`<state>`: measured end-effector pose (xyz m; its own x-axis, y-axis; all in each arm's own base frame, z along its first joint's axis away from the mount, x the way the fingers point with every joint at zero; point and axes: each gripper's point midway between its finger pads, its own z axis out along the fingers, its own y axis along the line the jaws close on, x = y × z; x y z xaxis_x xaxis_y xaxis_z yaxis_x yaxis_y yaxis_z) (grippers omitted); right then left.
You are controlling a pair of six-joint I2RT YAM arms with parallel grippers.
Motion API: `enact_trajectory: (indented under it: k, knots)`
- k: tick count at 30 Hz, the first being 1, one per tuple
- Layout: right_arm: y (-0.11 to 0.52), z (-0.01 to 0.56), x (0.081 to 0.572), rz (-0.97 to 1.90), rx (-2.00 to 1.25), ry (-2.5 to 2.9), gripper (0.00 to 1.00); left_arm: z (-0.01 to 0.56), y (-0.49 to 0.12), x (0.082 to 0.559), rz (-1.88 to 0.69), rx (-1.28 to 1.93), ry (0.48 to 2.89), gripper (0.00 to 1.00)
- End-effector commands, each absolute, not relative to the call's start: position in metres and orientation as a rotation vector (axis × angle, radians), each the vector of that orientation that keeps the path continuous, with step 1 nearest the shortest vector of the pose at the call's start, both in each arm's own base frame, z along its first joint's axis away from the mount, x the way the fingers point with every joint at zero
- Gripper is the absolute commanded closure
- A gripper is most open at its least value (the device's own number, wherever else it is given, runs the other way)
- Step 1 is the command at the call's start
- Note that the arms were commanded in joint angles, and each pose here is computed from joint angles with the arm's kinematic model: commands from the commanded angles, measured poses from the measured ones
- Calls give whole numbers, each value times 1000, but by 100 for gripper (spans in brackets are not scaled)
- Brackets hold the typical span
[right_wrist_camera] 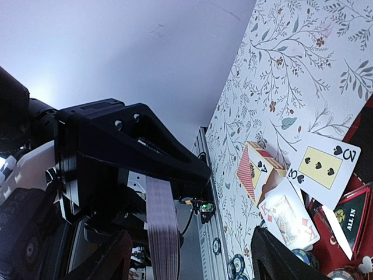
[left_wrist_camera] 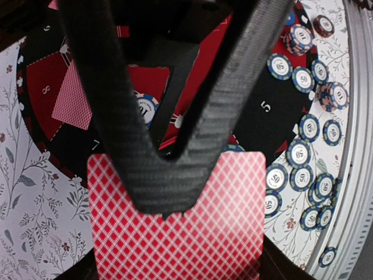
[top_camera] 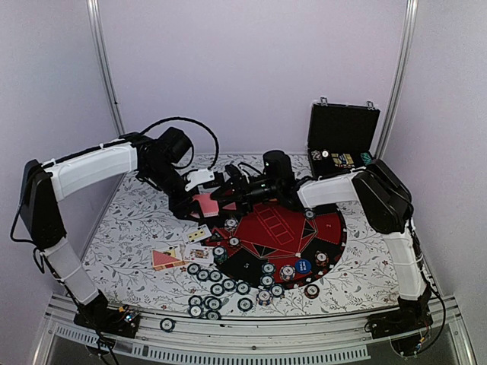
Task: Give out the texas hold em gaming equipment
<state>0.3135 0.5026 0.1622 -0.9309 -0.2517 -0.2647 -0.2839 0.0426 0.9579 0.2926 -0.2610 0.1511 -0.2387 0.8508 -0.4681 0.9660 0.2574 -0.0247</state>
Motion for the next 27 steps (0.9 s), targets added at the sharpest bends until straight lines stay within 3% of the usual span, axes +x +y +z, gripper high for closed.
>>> enact_trajectory:
  k: [1,13,21,27]
  knots:
    - [519,168,308,2125,-633,2209,27,161,-275,298,-474,1648,2122,81]
    - [532,155,303,2147,-633,2241,31,161,-277,298,-473,1653,2121,81]
    - [529,148,307,2127,-597,2269,54,165,-276,296,-475,1653,2115,82]
    - [514,145,314,2108,-556,2285,56,165,-275,295,-472,1658,2111,81]
